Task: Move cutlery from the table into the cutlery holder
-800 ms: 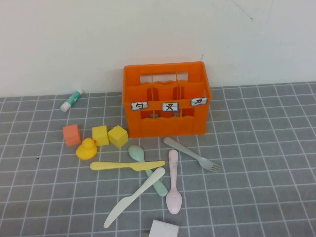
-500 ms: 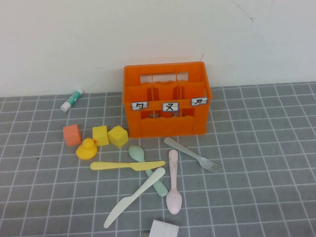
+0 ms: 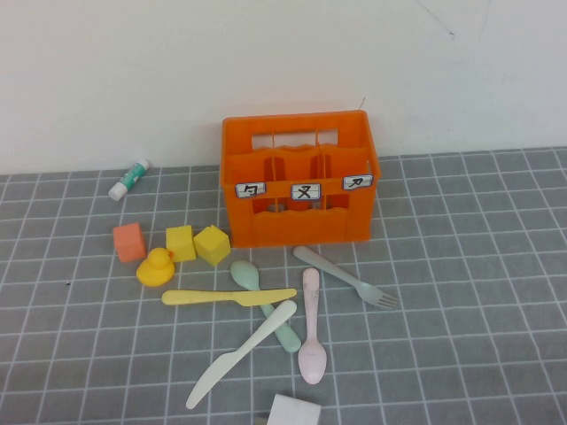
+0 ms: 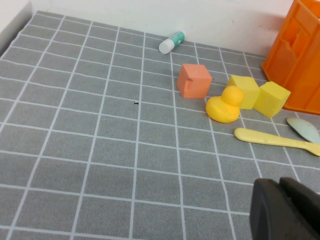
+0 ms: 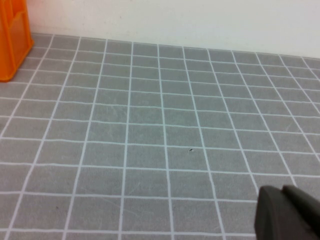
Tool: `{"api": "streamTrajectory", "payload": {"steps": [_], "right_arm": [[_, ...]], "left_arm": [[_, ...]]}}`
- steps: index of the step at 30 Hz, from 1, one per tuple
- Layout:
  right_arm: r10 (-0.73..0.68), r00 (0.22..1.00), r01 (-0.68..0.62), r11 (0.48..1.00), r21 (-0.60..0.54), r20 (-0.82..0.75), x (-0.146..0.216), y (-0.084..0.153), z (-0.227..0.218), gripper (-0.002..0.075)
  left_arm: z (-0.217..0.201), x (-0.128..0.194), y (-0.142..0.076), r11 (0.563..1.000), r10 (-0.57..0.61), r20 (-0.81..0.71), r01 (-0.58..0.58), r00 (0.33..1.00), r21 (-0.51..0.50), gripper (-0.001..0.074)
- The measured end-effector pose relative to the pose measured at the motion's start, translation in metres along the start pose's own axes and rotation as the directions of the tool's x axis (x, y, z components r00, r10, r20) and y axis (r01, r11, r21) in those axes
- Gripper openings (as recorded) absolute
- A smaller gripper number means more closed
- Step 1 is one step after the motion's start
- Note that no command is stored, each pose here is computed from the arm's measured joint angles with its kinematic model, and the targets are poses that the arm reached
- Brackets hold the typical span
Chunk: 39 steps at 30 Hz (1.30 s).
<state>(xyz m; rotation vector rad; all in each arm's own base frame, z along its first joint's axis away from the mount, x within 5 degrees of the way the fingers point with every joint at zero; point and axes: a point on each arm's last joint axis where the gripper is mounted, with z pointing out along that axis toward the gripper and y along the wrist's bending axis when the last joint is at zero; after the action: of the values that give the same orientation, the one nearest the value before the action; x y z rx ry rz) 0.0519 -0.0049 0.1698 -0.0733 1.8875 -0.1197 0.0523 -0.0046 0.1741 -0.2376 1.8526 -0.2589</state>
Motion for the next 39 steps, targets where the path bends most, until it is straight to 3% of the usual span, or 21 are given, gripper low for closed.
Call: {"api": "streamTrajectory", "payload": {"steps": [23,25,26,28,30,32,34,39], "right_arm": [[0.0,1.0,0.0,1.0,0.0,0.0,0.0,0.0,0.0,-0.0003],[0.0,1.0,0.0,1.0,0.0,0.0,0.0,0.0,0.0,-0.0003],[0.0,1.0,0.0,1.0,0.0,0.0,0.0,0.0,0.0,-0.0003],[0.0,1.0,0.0,1.0,0.0,0.0,0.0,0.0,0.0,-0.0003],[0.0,1.0,0.0,1.0,0.0,0.0,0.0,0.0,0.0,-0.0003],[0.0,1.0,0.0,1.0,0.0,0.0,0.0,0.0,0.0,-0.0003],[0.0,1.0,0.0,1.0,0.0,0.0,0.0,0.0,0.0,-0.0003],[0.0,1.0,0.0,1.0,0.0,0.0,0.0,0.0,0.0,-0.0003]], "left_arm": [[0.0,0.0,0.0,1.0,-0.001,0.001,0.001,1.0,-0.002,-0.0001],[0.0,0.0,-0.001,0.999,-0.041,0.003,0.041,0.999,0.007,-0.0001],[0.0,0.0,-0.002,0.993,-0.118,0.001,0.118,0.993,0.026,-0.0001],[0.0,-0.001,-0.007,0.933,-0.351,-0.004,0.35,0.936,0.083,-0.0001],[0.0,-0.004,-0.012,0.802,-0.583,-0.032,0.581,0.812,0.143,-0.0001],[-0.001,-0.006,-0.015,0.673,-0.719,-0.064,0.716,0.692,0.183,-0.0001],[-0.001,-0.009,-0.016,0.63,-0.756,-0.06,0.75,0.651,0.202,-0.0001],[-0.002,-0.015,-0.014,0.604,-0.782,-0.007,0.76,0.623,0.239,-0.0001]]}}
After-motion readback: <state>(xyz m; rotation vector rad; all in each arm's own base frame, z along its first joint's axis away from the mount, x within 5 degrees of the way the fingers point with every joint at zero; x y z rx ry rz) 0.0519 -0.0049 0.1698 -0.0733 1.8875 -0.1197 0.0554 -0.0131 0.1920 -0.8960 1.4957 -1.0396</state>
